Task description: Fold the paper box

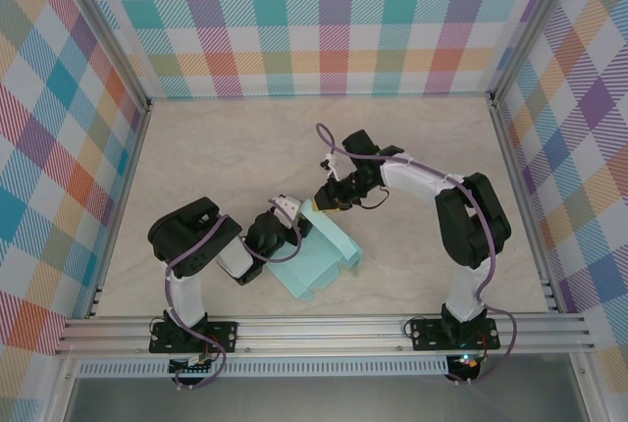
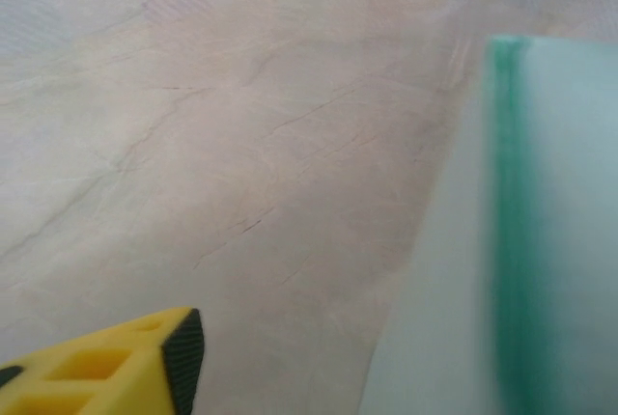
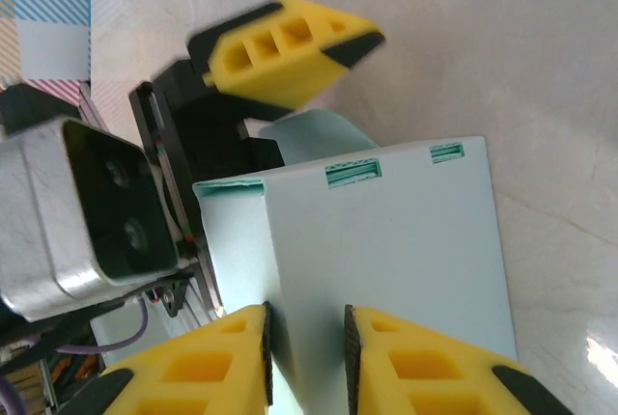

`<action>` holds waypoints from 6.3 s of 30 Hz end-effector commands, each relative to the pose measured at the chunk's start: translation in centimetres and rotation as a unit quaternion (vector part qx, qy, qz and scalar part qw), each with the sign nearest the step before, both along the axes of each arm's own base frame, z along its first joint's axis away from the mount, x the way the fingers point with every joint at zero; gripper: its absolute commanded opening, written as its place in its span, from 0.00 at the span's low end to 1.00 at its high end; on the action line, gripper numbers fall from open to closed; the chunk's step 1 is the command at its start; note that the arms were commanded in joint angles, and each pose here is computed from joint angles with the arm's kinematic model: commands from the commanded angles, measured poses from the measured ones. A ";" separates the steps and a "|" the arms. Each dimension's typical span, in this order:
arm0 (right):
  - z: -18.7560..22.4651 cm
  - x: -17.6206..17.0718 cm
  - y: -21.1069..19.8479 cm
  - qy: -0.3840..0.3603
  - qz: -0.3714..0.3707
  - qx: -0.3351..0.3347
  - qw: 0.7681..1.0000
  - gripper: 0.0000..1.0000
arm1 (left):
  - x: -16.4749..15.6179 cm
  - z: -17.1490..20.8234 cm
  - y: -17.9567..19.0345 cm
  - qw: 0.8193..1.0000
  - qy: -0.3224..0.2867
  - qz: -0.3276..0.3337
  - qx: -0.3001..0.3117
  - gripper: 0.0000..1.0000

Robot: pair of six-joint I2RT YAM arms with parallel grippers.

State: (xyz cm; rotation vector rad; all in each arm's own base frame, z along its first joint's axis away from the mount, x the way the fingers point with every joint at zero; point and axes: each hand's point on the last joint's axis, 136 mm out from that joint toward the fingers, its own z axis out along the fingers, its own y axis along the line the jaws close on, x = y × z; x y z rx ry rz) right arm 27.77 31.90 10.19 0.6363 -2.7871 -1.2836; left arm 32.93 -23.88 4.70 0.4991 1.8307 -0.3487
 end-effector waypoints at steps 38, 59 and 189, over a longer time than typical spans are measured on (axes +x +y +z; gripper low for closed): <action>4.0 1.1 -1.7 -0.143 -0.034 0.005 0.989 0.49 | 0.8 4.3 -0.9 0.995 0.020 -0.102 -0.011 0.36; 6.5 0.8 -14.0 -0.570 -0.100 -0.029 0.815 0.58 | 2.9 5.7 1.1 0.991 0.102 -0.088 -0.025 0.57; 5.1 9.7 -0.3 -0.556 -0.145 -0.071 0.815 0.31 | 3.7 7.4 4.3 0.967 0.216 0.110 -0.074 0.11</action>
